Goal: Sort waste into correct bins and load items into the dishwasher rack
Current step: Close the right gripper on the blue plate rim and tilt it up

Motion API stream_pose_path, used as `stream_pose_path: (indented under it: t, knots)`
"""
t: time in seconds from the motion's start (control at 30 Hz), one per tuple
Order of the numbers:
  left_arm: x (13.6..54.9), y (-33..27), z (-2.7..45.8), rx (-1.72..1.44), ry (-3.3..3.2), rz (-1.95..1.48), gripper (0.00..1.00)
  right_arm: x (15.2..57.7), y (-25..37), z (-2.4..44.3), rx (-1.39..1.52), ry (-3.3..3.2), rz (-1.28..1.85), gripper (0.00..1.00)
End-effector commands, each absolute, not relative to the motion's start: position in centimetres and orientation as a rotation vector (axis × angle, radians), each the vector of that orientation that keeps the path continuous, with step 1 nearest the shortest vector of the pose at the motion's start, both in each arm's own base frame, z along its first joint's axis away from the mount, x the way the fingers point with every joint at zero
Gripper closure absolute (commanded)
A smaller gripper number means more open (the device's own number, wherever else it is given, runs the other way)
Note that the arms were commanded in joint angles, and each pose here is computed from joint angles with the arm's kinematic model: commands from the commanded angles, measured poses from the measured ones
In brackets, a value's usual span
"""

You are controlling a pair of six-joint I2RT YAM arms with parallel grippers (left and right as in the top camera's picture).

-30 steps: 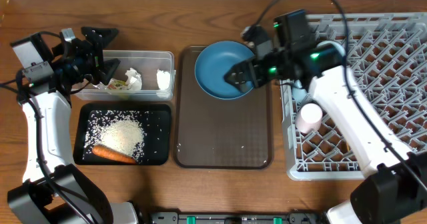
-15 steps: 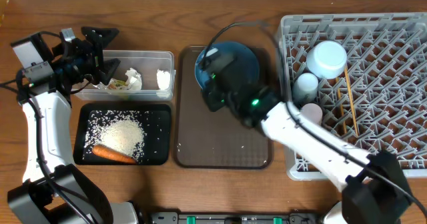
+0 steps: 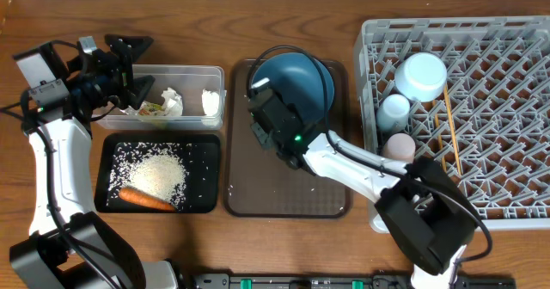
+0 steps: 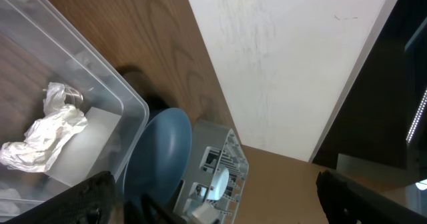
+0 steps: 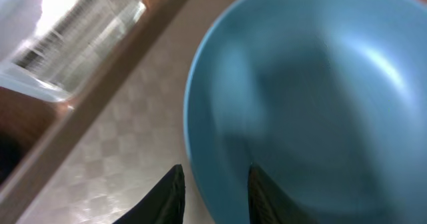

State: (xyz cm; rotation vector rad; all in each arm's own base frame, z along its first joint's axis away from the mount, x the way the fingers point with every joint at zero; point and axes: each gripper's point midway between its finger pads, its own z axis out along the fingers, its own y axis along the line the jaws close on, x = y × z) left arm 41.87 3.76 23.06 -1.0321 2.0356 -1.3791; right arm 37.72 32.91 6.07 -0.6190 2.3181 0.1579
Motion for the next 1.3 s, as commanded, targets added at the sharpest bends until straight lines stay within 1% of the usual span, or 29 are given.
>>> stream_pose_path:
  t: [0.0, 0.2, 0.53, 0.8, 0.9, 1.2, 1.27]
  knots:
    - [41.7, 3.7, 22.9, -1.034, 2.037, -1.39, 0.02, 37.5, 33.4, 5.5, -0.619, 2.323, 0.178, 0.67]
    - [41.8, 3.8, 22.9, -1.033, 2.037, -1.39, 0.02, 37.3, 33.7, 5.4, -0.63, 2.327, 0.201, 0.64]
    - [41.7, 3.7, 22.9, -1.034, 2.037, -1.39, 0.02, 36.8, 34.2, 5.2, -0.658, 2.337, 0.245, 0.64]
    - [41.7, 3.7, 22.9, -1.034, 2.037, -1.39, 0.02, 37.2, 34.4, 2.4, -0.683, 2.351, 0.223, 0.64]
    - [41.7, 3.7, 22.9, -1.034, 2.037, -1.39, 0.02, 37.5, 34.4, 2.5, -0.699, 2.333, 0.216, 0.68]
    - [41.7, 3.7, 22.9, -1.034, 2.037, -1.39, 0.02, 38.3, 34.1, 3.8, -0.681, 2.288, 0.171, 0.72]
    - [41.7, 3.7, 22.9, -1.034, 2.037, -1.39, 0.02, 38.3, 34.2, 4.1, -0.679, 2.283, 0.175, 0.77]
